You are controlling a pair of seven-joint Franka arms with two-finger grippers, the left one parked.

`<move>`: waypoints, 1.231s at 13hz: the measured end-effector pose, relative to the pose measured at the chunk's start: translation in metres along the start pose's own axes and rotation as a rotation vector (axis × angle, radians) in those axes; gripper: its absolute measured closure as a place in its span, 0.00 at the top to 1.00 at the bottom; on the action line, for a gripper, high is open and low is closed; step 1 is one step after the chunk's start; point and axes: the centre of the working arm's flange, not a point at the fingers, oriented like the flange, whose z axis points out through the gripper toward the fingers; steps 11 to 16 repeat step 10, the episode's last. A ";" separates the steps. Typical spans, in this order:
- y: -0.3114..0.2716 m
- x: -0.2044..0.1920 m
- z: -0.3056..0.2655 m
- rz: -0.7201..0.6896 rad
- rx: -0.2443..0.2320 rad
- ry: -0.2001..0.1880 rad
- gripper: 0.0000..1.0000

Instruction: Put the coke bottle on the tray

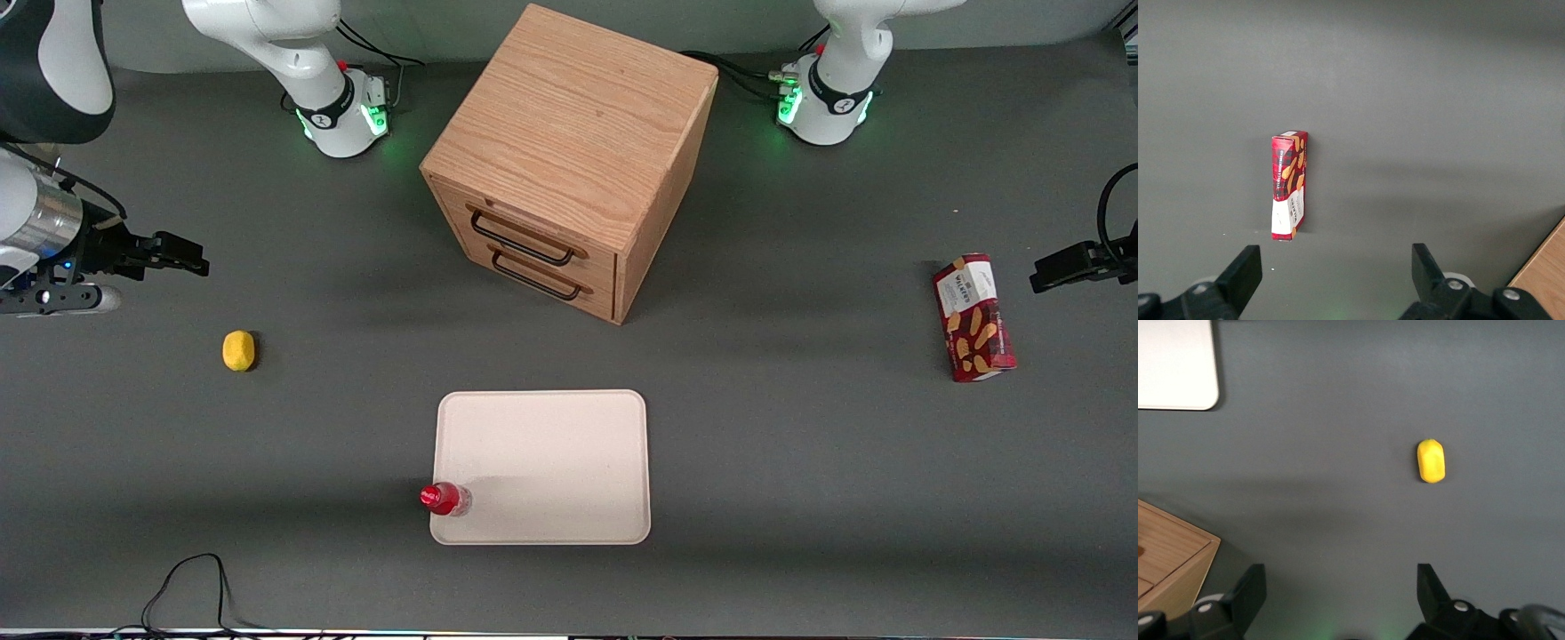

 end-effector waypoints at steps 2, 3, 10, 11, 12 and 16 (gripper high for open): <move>-0.021 0.003 -0.004 0.009 -0.004 0.025 1.00; -0.028 0.004 -0.009 0.010 -0.005 0.038 1.00; -0.026 0.004 -0.019 -0.001 -0.005 0.008 1.00; -0.026 0.004 -0.019 -0.001 -0.005 0.008 1.00; -0.026 0.004 -0.019 -0.001 -0.005 0.008 1.00; -0.026 0.004 -0.019 -0.001 -0.005 0.008 1.00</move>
